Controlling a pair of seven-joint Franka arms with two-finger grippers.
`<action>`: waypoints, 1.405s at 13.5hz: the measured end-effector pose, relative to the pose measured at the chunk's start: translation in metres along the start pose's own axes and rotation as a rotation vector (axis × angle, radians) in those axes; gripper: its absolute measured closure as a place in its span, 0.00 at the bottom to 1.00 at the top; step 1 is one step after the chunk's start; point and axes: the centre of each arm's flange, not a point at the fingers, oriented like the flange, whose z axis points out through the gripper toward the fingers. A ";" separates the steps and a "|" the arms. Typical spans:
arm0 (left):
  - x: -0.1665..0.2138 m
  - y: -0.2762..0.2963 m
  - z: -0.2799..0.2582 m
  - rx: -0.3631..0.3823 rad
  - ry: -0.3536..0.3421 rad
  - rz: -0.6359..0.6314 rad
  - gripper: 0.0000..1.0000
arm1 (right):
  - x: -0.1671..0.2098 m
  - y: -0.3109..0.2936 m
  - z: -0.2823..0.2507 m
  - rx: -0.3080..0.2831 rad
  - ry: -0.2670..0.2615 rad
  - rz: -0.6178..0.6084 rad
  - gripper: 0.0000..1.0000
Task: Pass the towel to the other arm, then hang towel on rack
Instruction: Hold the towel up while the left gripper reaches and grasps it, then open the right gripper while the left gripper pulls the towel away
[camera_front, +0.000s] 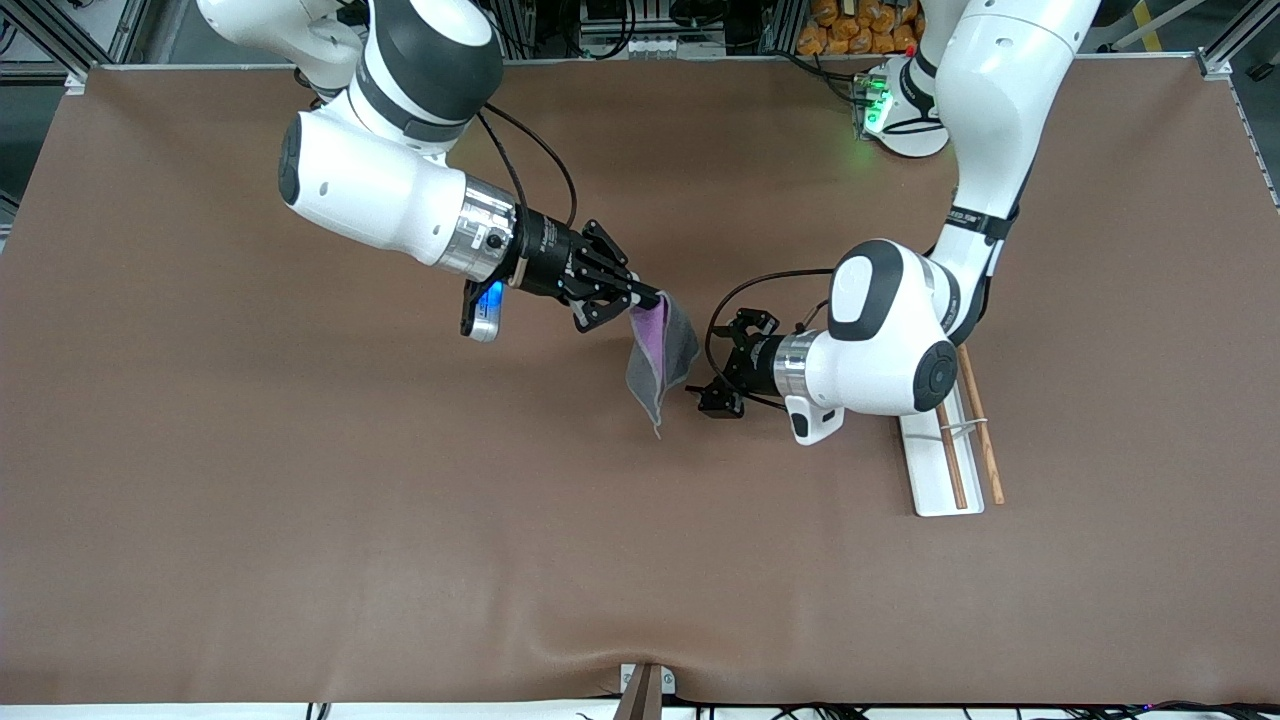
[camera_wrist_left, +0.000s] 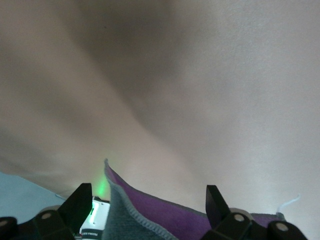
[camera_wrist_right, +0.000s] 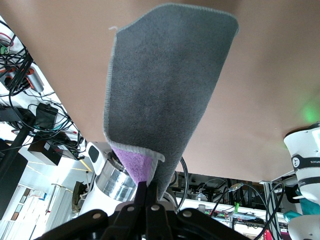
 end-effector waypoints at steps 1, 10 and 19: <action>-0.001 0.000 0.001 0.001 -0.001 -0.016 0.00 | 0.000 0.000 0.000 0.000 0.000 0.000 0.99; -0.018 0.002 -0.002 -0.006 -0.003 -0.133 0.41 | 0.001 0.000 0.001 -0.002 0.001 0.002 0.99; -0.027 0.000 -0.012 -0.006 -0.007 -0.123 0.98 | 0.001 0.000 0.001 -0.001 0.002 0.002 0.99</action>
